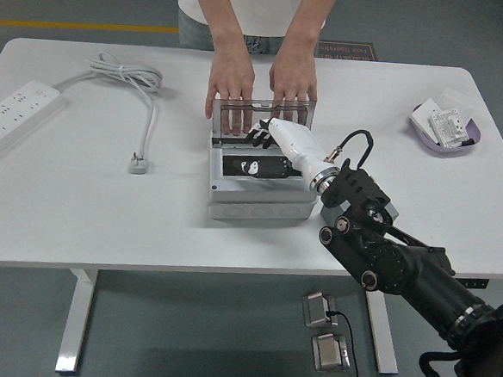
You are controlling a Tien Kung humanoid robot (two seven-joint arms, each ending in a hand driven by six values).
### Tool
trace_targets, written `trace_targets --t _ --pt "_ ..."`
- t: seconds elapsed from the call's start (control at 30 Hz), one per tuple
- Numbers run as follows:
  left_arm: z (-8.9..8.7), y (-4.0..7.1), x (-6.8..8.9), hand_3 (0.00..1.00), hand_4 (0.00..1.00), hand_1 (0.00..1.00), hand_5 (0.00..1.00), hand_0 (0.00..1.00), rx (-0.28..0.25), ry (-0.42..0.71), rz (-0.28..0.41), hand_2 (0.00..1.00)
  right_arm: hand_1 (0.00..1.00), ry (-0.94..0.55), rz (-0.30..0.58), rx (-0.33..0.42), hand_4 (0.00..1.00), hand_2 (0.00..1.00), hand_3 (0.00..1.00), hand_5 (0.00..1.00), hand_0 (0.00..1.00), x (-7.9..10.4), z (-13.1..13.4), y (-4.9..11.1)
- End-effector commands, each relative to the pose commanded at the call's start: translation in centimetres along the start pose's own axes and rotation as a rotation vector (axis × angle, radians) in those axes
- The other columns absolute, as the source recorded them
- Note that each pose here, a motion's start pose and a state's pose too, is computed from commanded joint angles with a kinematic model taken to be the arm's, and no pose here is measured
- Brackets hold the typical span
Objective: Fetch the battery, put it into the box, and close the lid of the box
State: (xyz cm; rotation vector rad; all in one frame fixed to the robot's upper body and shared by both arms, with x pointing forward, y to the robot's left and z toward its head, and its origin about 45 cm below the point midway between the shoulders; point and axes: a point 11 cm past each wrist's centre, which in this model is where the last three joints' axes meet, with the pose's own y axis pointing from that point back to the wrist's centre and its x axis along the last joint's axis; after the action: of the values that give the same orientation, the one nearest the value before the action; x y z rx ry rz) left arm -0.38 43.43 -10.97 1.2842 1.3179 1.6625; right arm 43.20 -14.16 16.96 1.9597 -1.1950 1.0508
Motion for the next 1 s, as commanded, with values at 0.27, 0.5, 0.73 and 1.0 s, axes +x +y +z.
trace_targets --t 0.27,0.5,0.73,1.0 --pt "-0.3 0.0 -0.1 0.643 0.694 0.646 0.271 0.656 0.004 0.002 -0.002 0.619 0.529 -0.067 0.03 0.045 0.921 0.58 0.626 0.461 0.702 1.8 -2.0 0.2" --pt "-0.2 0.0 0.0 0.643 0.693 0.646 0.271 0.655 0.004 0.001 0.0 0.618 0.524 -0.069 0.098 0.056 0.936 0.575 0.624 0.477 0.697 6.3 -2.2 -0.3" --pt "0.1 0.0 0.3 0.643 0.693 0.646 0.27 0.655 0.0 -0.002 0.006 0.618 0.523 -0.085 0.137 0.002 0.931 0.579 0.615 0.474 0.698 10.0 -0.1 -1.4" --pt "0.3 0.0 0.4 0.644 0.694 0.646 0.271 0.655 -0.002 -0.005 0.008 0.619 0.523 -0.08 0.13 -0.055 0.929 0.578 0.609 0.481 0.7 10.8 1.7 -2.1"
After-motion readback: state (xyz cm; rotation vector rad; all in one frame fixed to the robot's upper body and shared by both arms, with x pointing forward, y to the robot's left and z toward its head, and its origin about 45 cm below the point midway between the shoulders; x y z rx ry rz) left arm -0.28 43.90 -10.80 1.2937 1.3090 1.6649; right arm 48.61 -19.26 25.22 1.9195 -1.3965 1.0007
